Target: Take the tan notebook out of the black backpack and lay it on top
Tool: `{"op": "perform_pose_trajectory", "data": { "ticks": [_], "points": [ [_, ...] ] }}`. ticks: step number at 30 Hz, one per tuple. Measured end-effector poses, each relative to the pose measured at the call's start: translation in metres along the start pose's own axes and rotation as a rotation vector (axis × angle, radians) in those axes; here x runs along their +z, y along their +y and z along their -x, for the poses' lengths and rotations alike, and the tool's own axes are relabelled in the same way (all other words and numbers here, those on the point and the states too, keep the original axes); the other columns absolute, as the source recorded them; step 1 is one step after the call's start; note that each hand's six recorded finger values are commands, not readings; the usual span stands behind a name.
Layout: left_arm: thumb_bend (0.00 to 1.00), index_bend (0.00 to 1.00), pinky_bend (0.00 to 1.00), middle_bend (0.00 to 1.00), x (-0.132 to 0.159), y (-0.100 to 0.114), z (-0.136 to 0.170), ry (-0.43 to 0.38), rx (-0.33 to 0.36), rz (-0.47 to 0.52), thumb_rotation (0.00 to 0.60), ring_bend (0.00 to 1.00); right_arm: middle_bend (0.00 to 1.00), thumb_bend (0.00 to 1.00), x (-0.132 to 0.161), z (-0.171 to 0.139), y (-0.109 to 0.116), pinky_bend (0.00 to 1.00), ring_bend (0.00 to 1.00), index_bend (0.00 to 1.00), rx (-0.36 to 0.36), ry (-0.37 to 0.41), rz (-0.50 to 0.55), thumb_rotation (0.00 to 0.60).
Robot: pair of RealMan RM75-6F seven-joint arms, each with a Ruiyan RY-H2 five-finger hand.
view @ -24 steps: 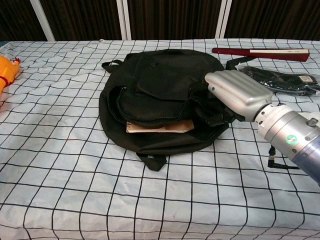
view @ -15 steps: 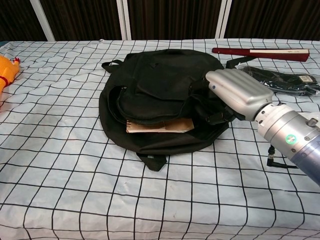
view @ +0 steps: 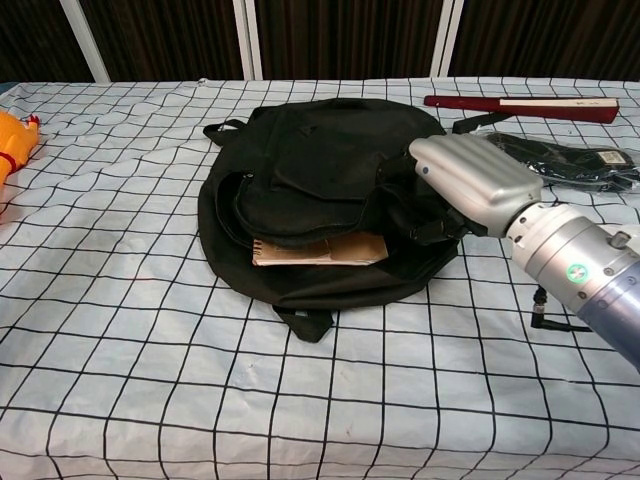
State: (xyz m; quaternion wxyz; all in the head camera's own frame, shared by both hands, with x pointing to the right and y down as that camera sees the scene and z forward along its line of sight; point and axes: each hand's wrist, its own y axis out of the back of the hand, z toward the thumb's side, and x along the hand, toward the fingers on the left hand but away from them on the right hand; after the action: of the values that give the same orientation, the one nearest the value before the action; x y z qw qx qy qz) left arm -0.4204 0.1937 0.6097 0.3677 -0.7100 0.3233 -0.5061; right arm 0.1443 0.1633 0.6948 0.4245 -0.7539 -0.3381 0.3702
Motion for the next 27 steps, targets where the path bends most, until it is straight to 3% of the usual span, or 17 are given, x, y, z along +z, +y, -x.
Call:
{"op": "perform_pose_trajectory", "data": {
  "ticks": [9,15,27],
  "points": [
    [0.15,0.24,0.06,0.23,0.008,-0.002,-0.003,-0.03,-0.014,0.001,0.6,0.06,0.59,0.52,0.0,0.018,0.01,0.28,0.47,0.68,-0.001,0.0,0.0,0.6],
    [0.15,0.24,0.06,0.23,0.026,0.003,-0.017,-0.092,0.004,0.006,0.6,0.06,0.59,0.52,-0.005,0.046,0.031,0.28,0.47,0.68,-0.012,-0.014,0.008,0.6],
    [0.15,0.24,0.09,0.25,0.065,-0.004,-0.046,-0.189,-0.016,0.042,0.6,0.09,0.6,0.52,-0.019,0.104,0.062,0.28,0.48,0.68,0.076,-0.067,0.051,0.6]
  ]
}}
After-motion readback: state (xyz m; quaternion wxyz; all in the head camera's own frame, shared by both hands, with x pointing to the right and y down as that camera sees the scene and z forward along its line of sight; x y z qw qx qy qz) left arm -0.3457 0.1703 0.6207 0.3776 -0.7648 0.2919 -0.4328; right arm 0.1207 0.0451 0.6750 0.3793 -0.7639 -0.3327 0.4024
